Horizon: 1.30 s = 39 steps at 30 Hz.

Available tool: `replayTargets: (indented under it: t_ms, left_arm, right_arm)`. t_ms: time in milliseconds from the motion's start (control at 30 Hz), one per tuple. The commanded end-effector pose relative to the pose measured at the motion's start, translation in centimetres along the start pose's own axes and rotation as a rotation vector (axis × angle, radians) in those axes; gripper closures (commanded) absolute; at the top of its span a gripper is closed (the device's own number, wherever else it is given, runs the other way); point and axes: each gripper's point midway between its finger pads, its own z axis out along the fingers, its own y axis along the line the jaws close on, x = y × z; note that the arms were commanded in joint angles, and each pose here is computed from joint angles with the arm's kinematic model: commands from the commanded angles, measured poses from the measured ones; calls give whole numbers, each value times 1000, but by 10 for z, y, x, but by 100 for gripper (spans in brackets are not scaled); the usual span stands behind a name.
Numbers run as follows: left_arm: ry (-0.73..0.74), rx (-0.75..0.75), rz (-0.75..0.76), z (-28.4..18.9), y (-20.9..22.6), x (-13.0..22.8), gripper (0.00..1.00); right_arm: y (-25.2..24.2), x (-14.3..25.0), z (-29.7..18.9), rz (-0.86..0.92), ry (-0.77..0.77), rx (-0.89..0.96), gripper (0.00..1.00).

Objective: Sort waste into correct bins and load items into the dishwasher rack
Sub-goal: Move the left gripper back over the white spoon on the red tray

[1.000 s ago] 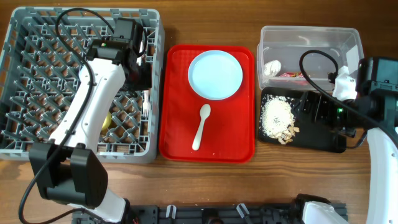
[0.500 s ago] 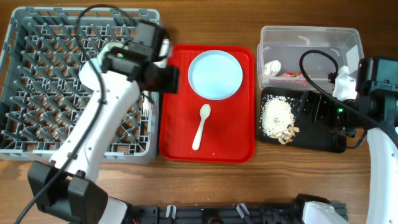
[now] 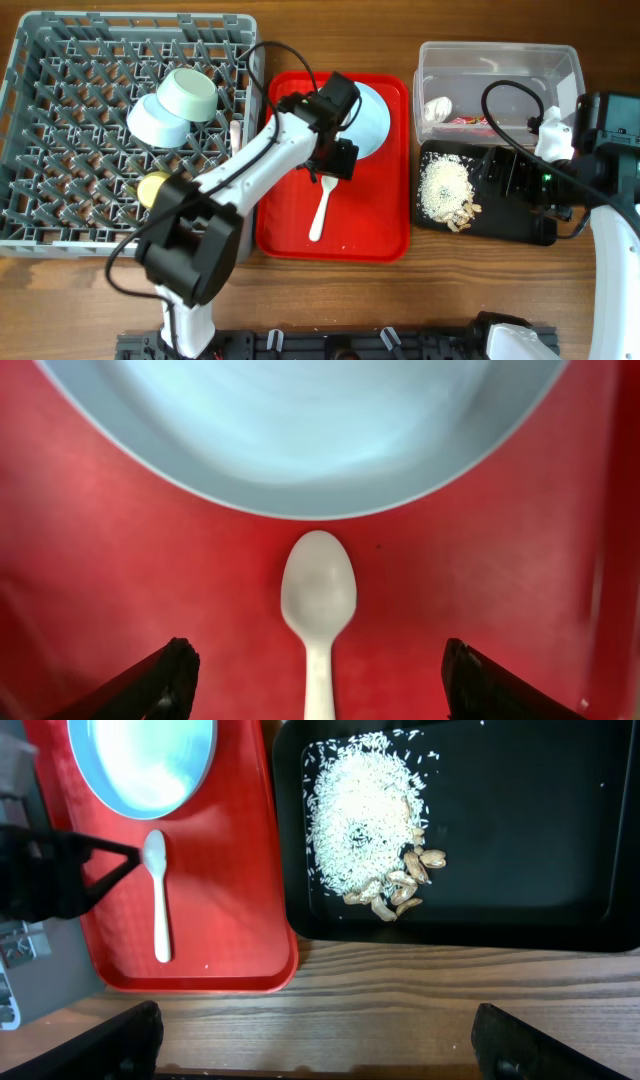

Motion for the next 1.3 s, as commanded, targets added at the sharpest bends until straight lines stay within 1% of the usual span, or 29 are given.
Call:
replayTargets:
  t_ms: [0,167,333,433,467,500,600,733,867,967,1033,1067,1133,1167,1267]
  left_arm:
    - [57,-16,-5,33,-2,6,20]
    - [62,-17,4,52,-5,5,20]
    - [108,-33,2,66,-2,14,23]
    - [127,-39,11,67,-4,19,34]
    - [132,-40,14,67,-5,21,39]
    - [132,-40,18,67,-6,22,41]
    - [129,-52,36,67,-10,24,41]
    - [104,-137,75,67,-7,24,37]
    - [102,-151,80,67,-6,24,38]
    - [108,-154,80,66,-6,26,45]
    - [108,-153,80,66,-6,26,51]
    - [108,-153,80,66,-6,26,56]
    - [108,-153,80,66,-6,26,60]
    - [108,-153,80,66,-6,26,63]
    - [109,-153,80,66,-6,26,64]
  right_arm:
    - [0,0,-1,-19,-4,0,0]
    - [0,0,-1,-19,-3,0,0]
    - [0,0,-1,-20,-4,0,0]
    - [0,0,-1,-19,-4,0,0]
    - [0,0,-1,-19,-4,0,0]
    - [0,0,-1,-19,-3,0,0]
    - [0,0,-1,-19,-3,0,0]
    - [0,0,-1,-20,-4,0,0]
    - [0,0,-1,-20,-4,0,1]
    - [0,0,-1,-19,-3,0,0]
    - [0,0,-1,-19,-3,0,0]
    - [0,0,-1,-20,-3,0,0]
    - [0,0,-1,-19,-3,0,0]
    - [0,0,-1,-19,-3,0,0]
    - [0,0,-1,-19,-3,0,0]
